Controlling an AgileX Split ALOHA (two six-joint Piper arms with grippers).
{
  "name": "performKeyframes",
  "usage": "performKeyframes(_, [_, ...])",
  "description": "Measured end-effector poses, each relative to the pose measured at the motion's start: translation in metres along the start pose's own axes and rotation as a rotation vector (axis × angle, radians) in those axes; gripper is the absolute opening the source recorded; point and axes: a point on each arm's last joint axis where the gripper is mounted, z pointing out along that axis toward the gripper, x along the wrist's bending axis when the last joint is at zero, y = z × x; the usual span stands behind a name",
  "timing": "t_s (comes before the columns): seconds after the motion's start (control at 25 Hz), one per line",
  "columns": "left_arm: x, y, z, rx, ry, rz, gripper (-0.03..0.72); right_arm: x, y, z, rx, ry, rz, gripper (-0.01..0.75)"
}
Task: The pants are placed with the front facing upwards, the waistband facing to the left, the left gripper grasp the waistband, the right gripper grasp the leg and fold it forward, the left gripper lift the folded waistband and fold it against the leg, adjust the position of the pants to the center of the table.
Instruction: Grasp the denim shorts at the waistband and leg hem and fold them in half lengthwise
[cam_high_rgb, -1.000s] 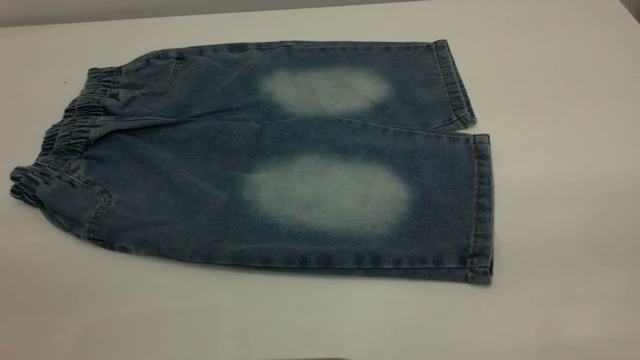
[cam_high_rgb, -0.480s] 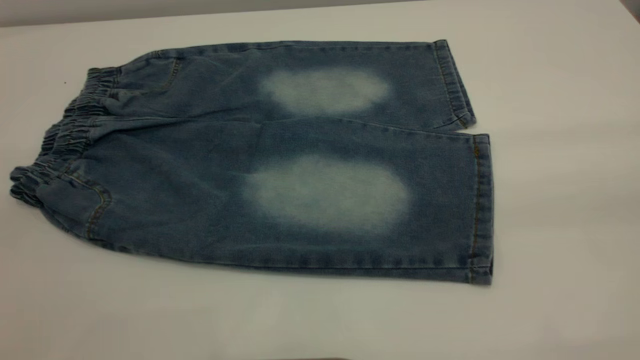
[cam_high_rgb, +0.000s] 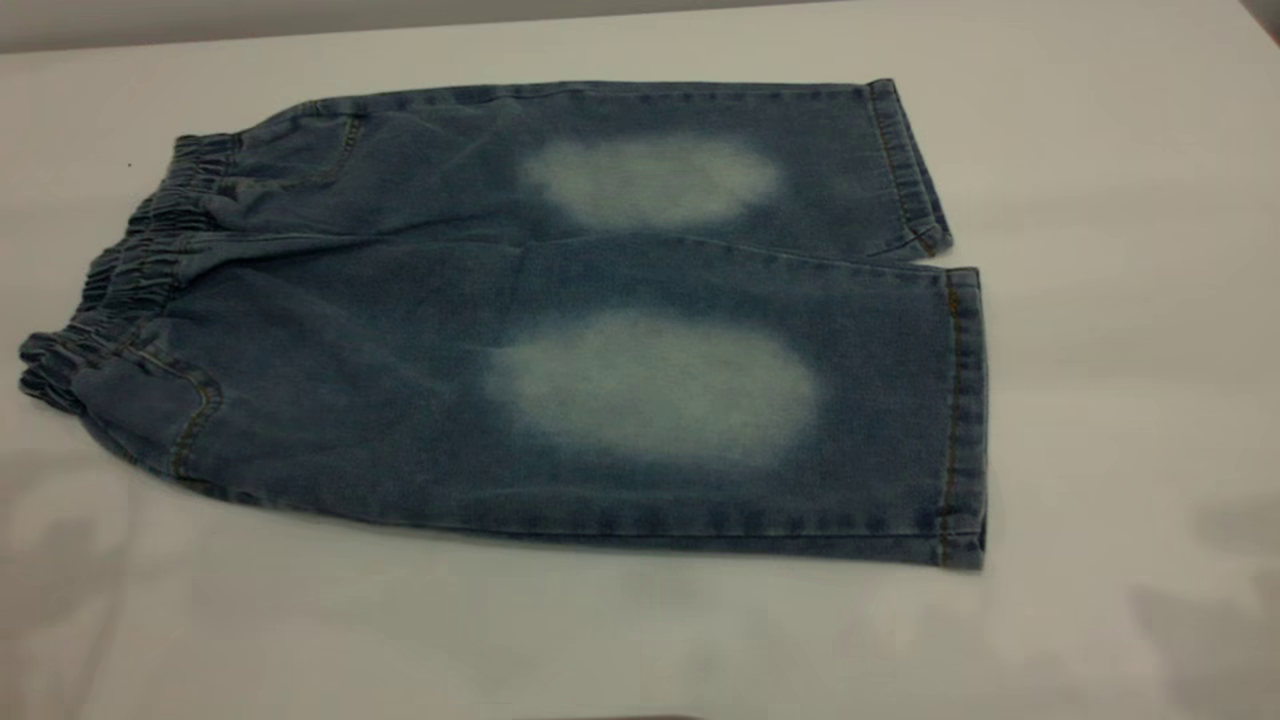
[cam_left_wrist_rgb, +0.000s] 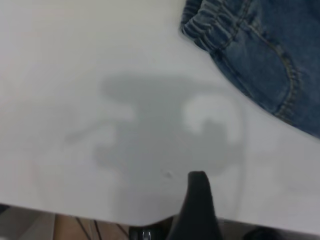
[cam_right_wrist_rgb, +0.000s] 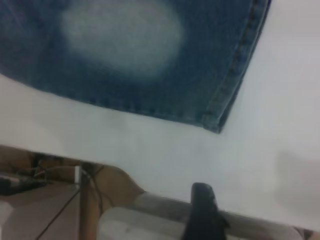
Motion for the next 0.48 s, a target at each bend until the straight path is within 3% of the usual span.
performKeyframes(0.2, [-0.004, 0.019, 0.055, 0.114, 0.022, -0.017, 0.537, -0.011, 0.013, 0.022, 0.004, -0.031, 0.030, 0.444])
performKeyframes(0.48, [-0.007, 0.037, 0.108, 0.156, 0.038, -0.097, 0.537, -0.023, 0.020, 0.059, 0.096, -0.004, 0.107, 0.444])
